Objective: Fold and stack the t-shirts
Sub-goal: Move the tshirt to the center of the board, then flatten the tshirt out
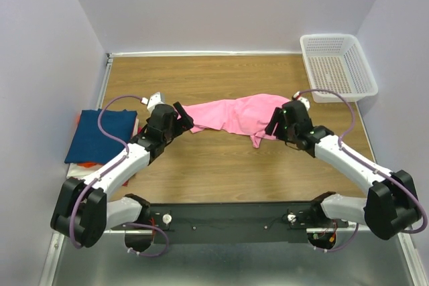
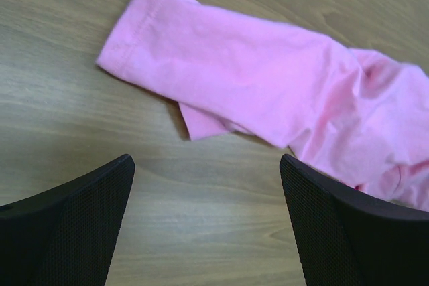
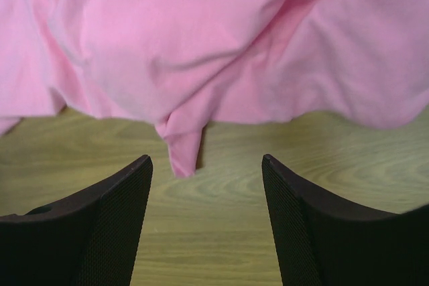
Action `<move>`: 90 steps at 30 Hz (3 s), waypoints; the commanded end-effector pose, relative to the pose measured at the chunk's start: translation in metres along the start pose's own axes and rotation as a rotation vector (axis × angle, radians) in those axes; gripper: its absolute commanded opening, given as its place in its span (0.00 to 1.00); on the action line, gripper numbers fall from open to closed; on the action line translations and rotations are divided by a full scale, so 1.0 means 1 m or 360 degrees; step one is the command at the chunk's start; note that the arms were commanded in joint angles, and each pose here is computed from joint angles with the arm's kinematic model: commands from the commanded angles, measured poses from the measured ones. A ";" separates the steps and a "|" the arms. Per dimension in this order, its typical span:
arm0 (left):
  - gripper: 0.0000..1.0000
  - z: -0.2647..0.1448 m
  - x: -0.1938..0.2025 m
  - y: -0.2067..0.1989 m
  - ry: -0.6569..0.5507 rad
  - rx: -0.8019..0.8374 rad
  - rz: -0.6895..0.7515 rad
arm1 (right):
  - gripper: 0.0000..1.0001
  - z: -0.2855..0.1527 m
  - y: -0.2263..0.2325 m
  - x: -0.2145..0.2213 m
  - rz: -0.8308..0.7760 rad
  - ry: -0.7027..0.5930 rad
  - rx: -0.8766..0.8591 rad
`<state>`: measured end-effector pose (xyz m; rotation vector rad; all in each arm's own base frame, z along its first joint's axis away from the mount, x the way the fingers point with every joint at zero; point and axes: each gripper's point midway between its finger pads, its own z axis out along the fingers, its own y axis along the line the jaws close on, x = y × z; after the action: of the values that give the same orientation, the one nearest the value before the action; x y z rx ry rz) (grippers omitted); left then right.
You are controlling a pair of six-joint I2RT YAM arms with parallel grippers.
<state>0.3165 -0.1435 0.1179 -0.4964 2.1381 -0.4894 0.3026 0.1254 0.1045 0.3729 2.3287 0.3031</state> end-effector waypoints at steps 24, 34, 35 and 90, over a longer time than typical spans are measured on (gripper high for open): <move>0.70 0.086 -0.016 0.069 -0.0094 -0.0491 -0.0304 | 0.69 -0.007 0.006 0.028 0.0044 -0.0095 -0.0027; 0.43 0.108 -0.025 0.076 -0.0104 -0.0610 -0.0266 | 0.70 -0.010 0.003 0.024 0.0034 -0.0116 0.0000; 0.39 0.108 -0.026 0.075 -0.0105 -0.0605 -0.0265 | 0.70 -0.011 0.003 0.023 0.0037 -0.0125 -0.0001; 0.00 0.043 -0.094 0.013 -0.0294 -0.0259 -0.0233 | 0.00 0.007 0.057 0.000 -0.0132 -0.0191 0.0072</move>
<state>0.4009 -0.0971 0.1171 -0.7895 2.0285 -0.3325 0.3066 0.1869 0.0596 0.2750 2.3688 0.1744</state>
